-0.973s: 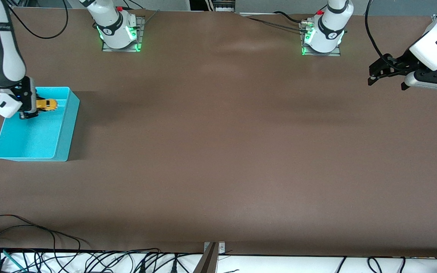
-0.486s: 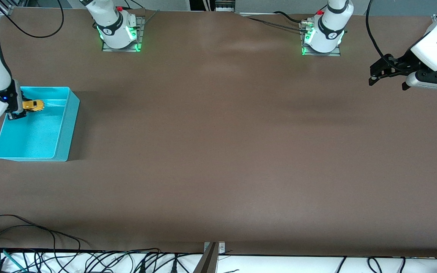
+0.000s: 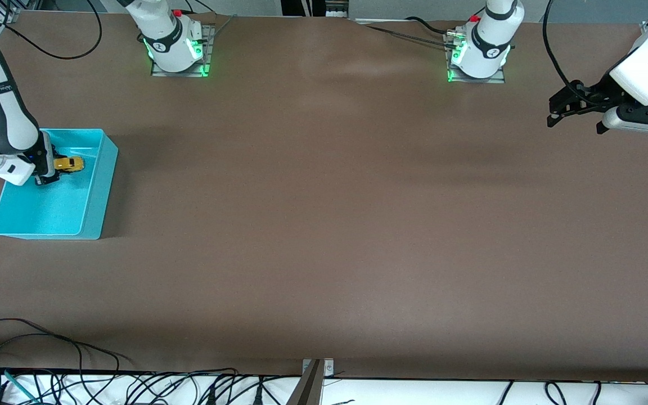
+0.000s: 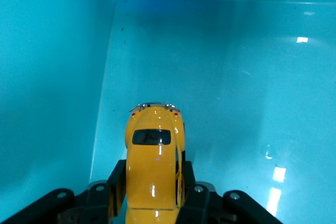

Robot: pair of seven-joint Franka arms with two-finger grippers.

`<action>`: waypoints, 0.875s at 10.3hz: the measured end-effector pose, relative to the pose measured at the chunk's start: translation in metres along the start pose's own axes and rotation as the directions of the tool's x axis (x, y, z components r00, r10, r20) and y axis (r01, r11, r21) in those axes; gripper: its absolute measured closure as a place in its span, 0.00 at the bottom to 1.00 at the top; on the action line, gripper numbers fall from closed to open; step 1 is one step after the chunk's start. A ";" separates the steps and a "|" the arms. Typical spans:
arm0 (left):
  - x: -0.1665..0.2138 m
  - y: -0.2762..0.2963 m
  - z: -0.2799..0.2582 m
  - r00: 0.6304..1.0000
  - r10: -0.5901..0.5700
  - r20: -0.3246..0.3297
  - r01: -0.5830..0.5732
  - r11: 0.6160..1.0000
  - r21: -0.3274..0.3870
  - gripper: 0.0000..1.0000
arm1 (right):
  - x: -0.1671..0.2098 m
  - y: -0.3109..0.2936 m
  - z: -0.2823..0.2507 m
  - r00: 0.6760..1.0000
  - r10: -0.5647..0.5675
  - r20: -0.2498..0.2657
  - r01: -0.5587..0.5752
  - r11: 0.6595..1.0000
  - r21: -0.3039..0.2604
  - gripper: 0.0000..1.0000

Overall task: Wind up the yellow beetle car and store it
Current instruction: 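Lower the car into the cyan bin and open the right gripper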

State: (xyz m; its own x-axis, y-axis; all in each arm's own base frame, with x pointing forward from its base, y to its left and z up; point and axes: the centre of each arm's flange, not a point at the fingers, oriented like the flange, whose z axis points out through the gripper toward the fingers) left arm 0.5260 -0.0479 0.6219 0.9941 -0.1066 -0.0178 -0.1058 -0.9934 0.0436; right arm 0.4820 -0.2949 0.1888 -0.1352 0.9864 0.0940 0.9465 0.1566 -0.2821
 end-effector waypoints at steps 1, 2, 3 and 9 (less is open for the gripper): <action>0.000 0.000 0.000 1.000 0.000 0.000 0.000 1.000 0.000 0.00 | 0.000 0.000 0.001 1.000 0.004 -0.005 -0.004 1.000 0.000 0.47; 0.000 0.000 0.000 1.000 0.000 0.000 0.000 1.000 0.000 0.00 | 0.000 -0.001 0.003 1.000 0.008 -0.012 -0.008 1.000 0.002 0.47; 0.000 0.000 0.000 1.000 0.000 0.000 0.000 1.000 0.000 0.00 | 0.000 -0.001 0.002 1.000 0.012 -0.017 -0.012 1.000 0.002 0.37; 0.000 0.000 0.000 1.000 0.000 0.000 0.000 1.000 0.000 0.00 | 0.044 -0.002 -0.106 0.980 0.200 0.002 -0.199 0.979 -0.038 0.00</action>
State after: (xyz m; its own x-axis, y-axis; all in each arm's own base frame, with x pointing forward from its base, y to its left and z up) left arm 0.5260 -0.0479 0.6219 0.9941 -0.1066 -0.0180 -0.1057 -0.9934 0.0435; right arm 0.5056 -0.2571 0.2948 0.0558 0.9979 0.0340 0.9650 -0.0452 -0.2584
